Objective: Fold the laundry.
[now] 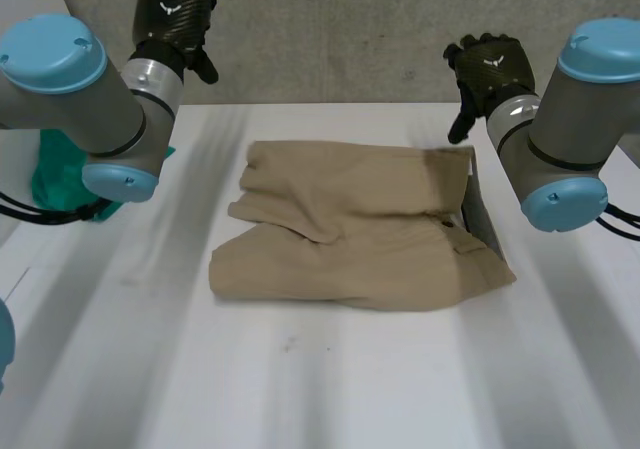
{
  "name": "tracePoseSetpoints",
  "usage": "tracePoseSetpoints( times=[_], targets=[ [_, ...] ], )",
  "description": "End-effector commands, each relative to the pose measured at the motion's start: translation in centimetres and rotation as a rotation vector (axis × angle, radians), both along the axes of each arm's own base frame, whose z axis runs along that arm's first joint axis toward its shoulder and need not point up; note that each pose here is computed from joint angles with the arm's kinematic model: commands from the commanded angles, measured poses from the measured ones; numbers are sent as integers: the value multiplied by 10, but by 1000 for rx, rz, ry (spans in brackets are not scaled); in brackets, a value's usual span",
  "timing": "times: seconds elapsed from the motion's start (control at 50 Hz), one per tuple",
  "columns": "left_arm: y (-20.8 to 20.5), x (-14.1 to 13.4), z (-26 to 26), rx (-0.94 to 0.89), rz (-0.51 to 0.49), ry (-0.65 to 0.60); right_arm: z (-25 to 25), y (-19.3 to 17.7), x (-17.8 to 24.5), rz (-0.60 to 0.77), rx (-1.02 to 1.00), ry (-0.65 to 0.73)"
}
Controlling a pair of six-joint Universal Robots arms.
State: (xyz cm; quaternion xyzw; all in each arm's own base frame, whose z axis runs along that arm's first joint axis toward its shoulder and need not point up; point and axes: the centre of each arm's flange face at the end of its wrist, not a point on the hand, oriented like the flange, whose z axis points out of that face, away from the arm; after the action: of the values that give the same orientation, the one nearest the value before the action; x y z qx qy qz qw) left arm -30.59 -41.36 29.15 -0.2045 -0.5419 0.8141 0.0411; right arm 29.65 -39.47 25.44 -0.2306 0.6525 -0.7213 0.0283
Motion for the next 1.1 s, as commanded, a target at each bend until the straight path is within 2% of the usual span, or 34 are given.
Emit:
tracePoseSetpoints(
  times=[0.02, 0.1, 0.16, 0.18, 0.24, 0.34, 0.42, 0.56, 0.72, 0.88, 1.04, 1.1],
  targets=[
    [31, 10, -6, 83, -11, -34, 15, 28, -18, -29, 46, 178],
    [63, 15, -22, 175, -31, -77, 4, 46, -37, -6, 119, 305],
    [103, 17, -35, 262, -67, -115, -14, 66, -46, 88, 170, 426],
    [125, 17, -46, 324, -91, -145, -19, 71, -48, 108, 183, 449],
    [158, 18, -64, 419, -138, -197, -35, 91, -61, 164, 229, 522],
    [218, 20, -97, 614, -280, -296, -59, 114, -77, 218, 315, 567],
    [233, 23, -110, 708, -338, -325, -76, 128, -79, 289, 367, 570],
    [216, 24, -130, 767, -318, -339, -84, 123, -85, 337, 378, 521],
    [171, 16, -153, 784, -273, -334, -111, 101, -80, 349, 351, 507],
    [124, 0, -160, 705, -201, -331, -122, 76, -76, 323, 292, 510],
    [104, -11, -167, 586, -201, -430, -127, 57, -73, 306, 268, 513],
    [98, -13, -167, 544, -198, -432, -130, 50, -73, 292, 265, 518]
  ],
)
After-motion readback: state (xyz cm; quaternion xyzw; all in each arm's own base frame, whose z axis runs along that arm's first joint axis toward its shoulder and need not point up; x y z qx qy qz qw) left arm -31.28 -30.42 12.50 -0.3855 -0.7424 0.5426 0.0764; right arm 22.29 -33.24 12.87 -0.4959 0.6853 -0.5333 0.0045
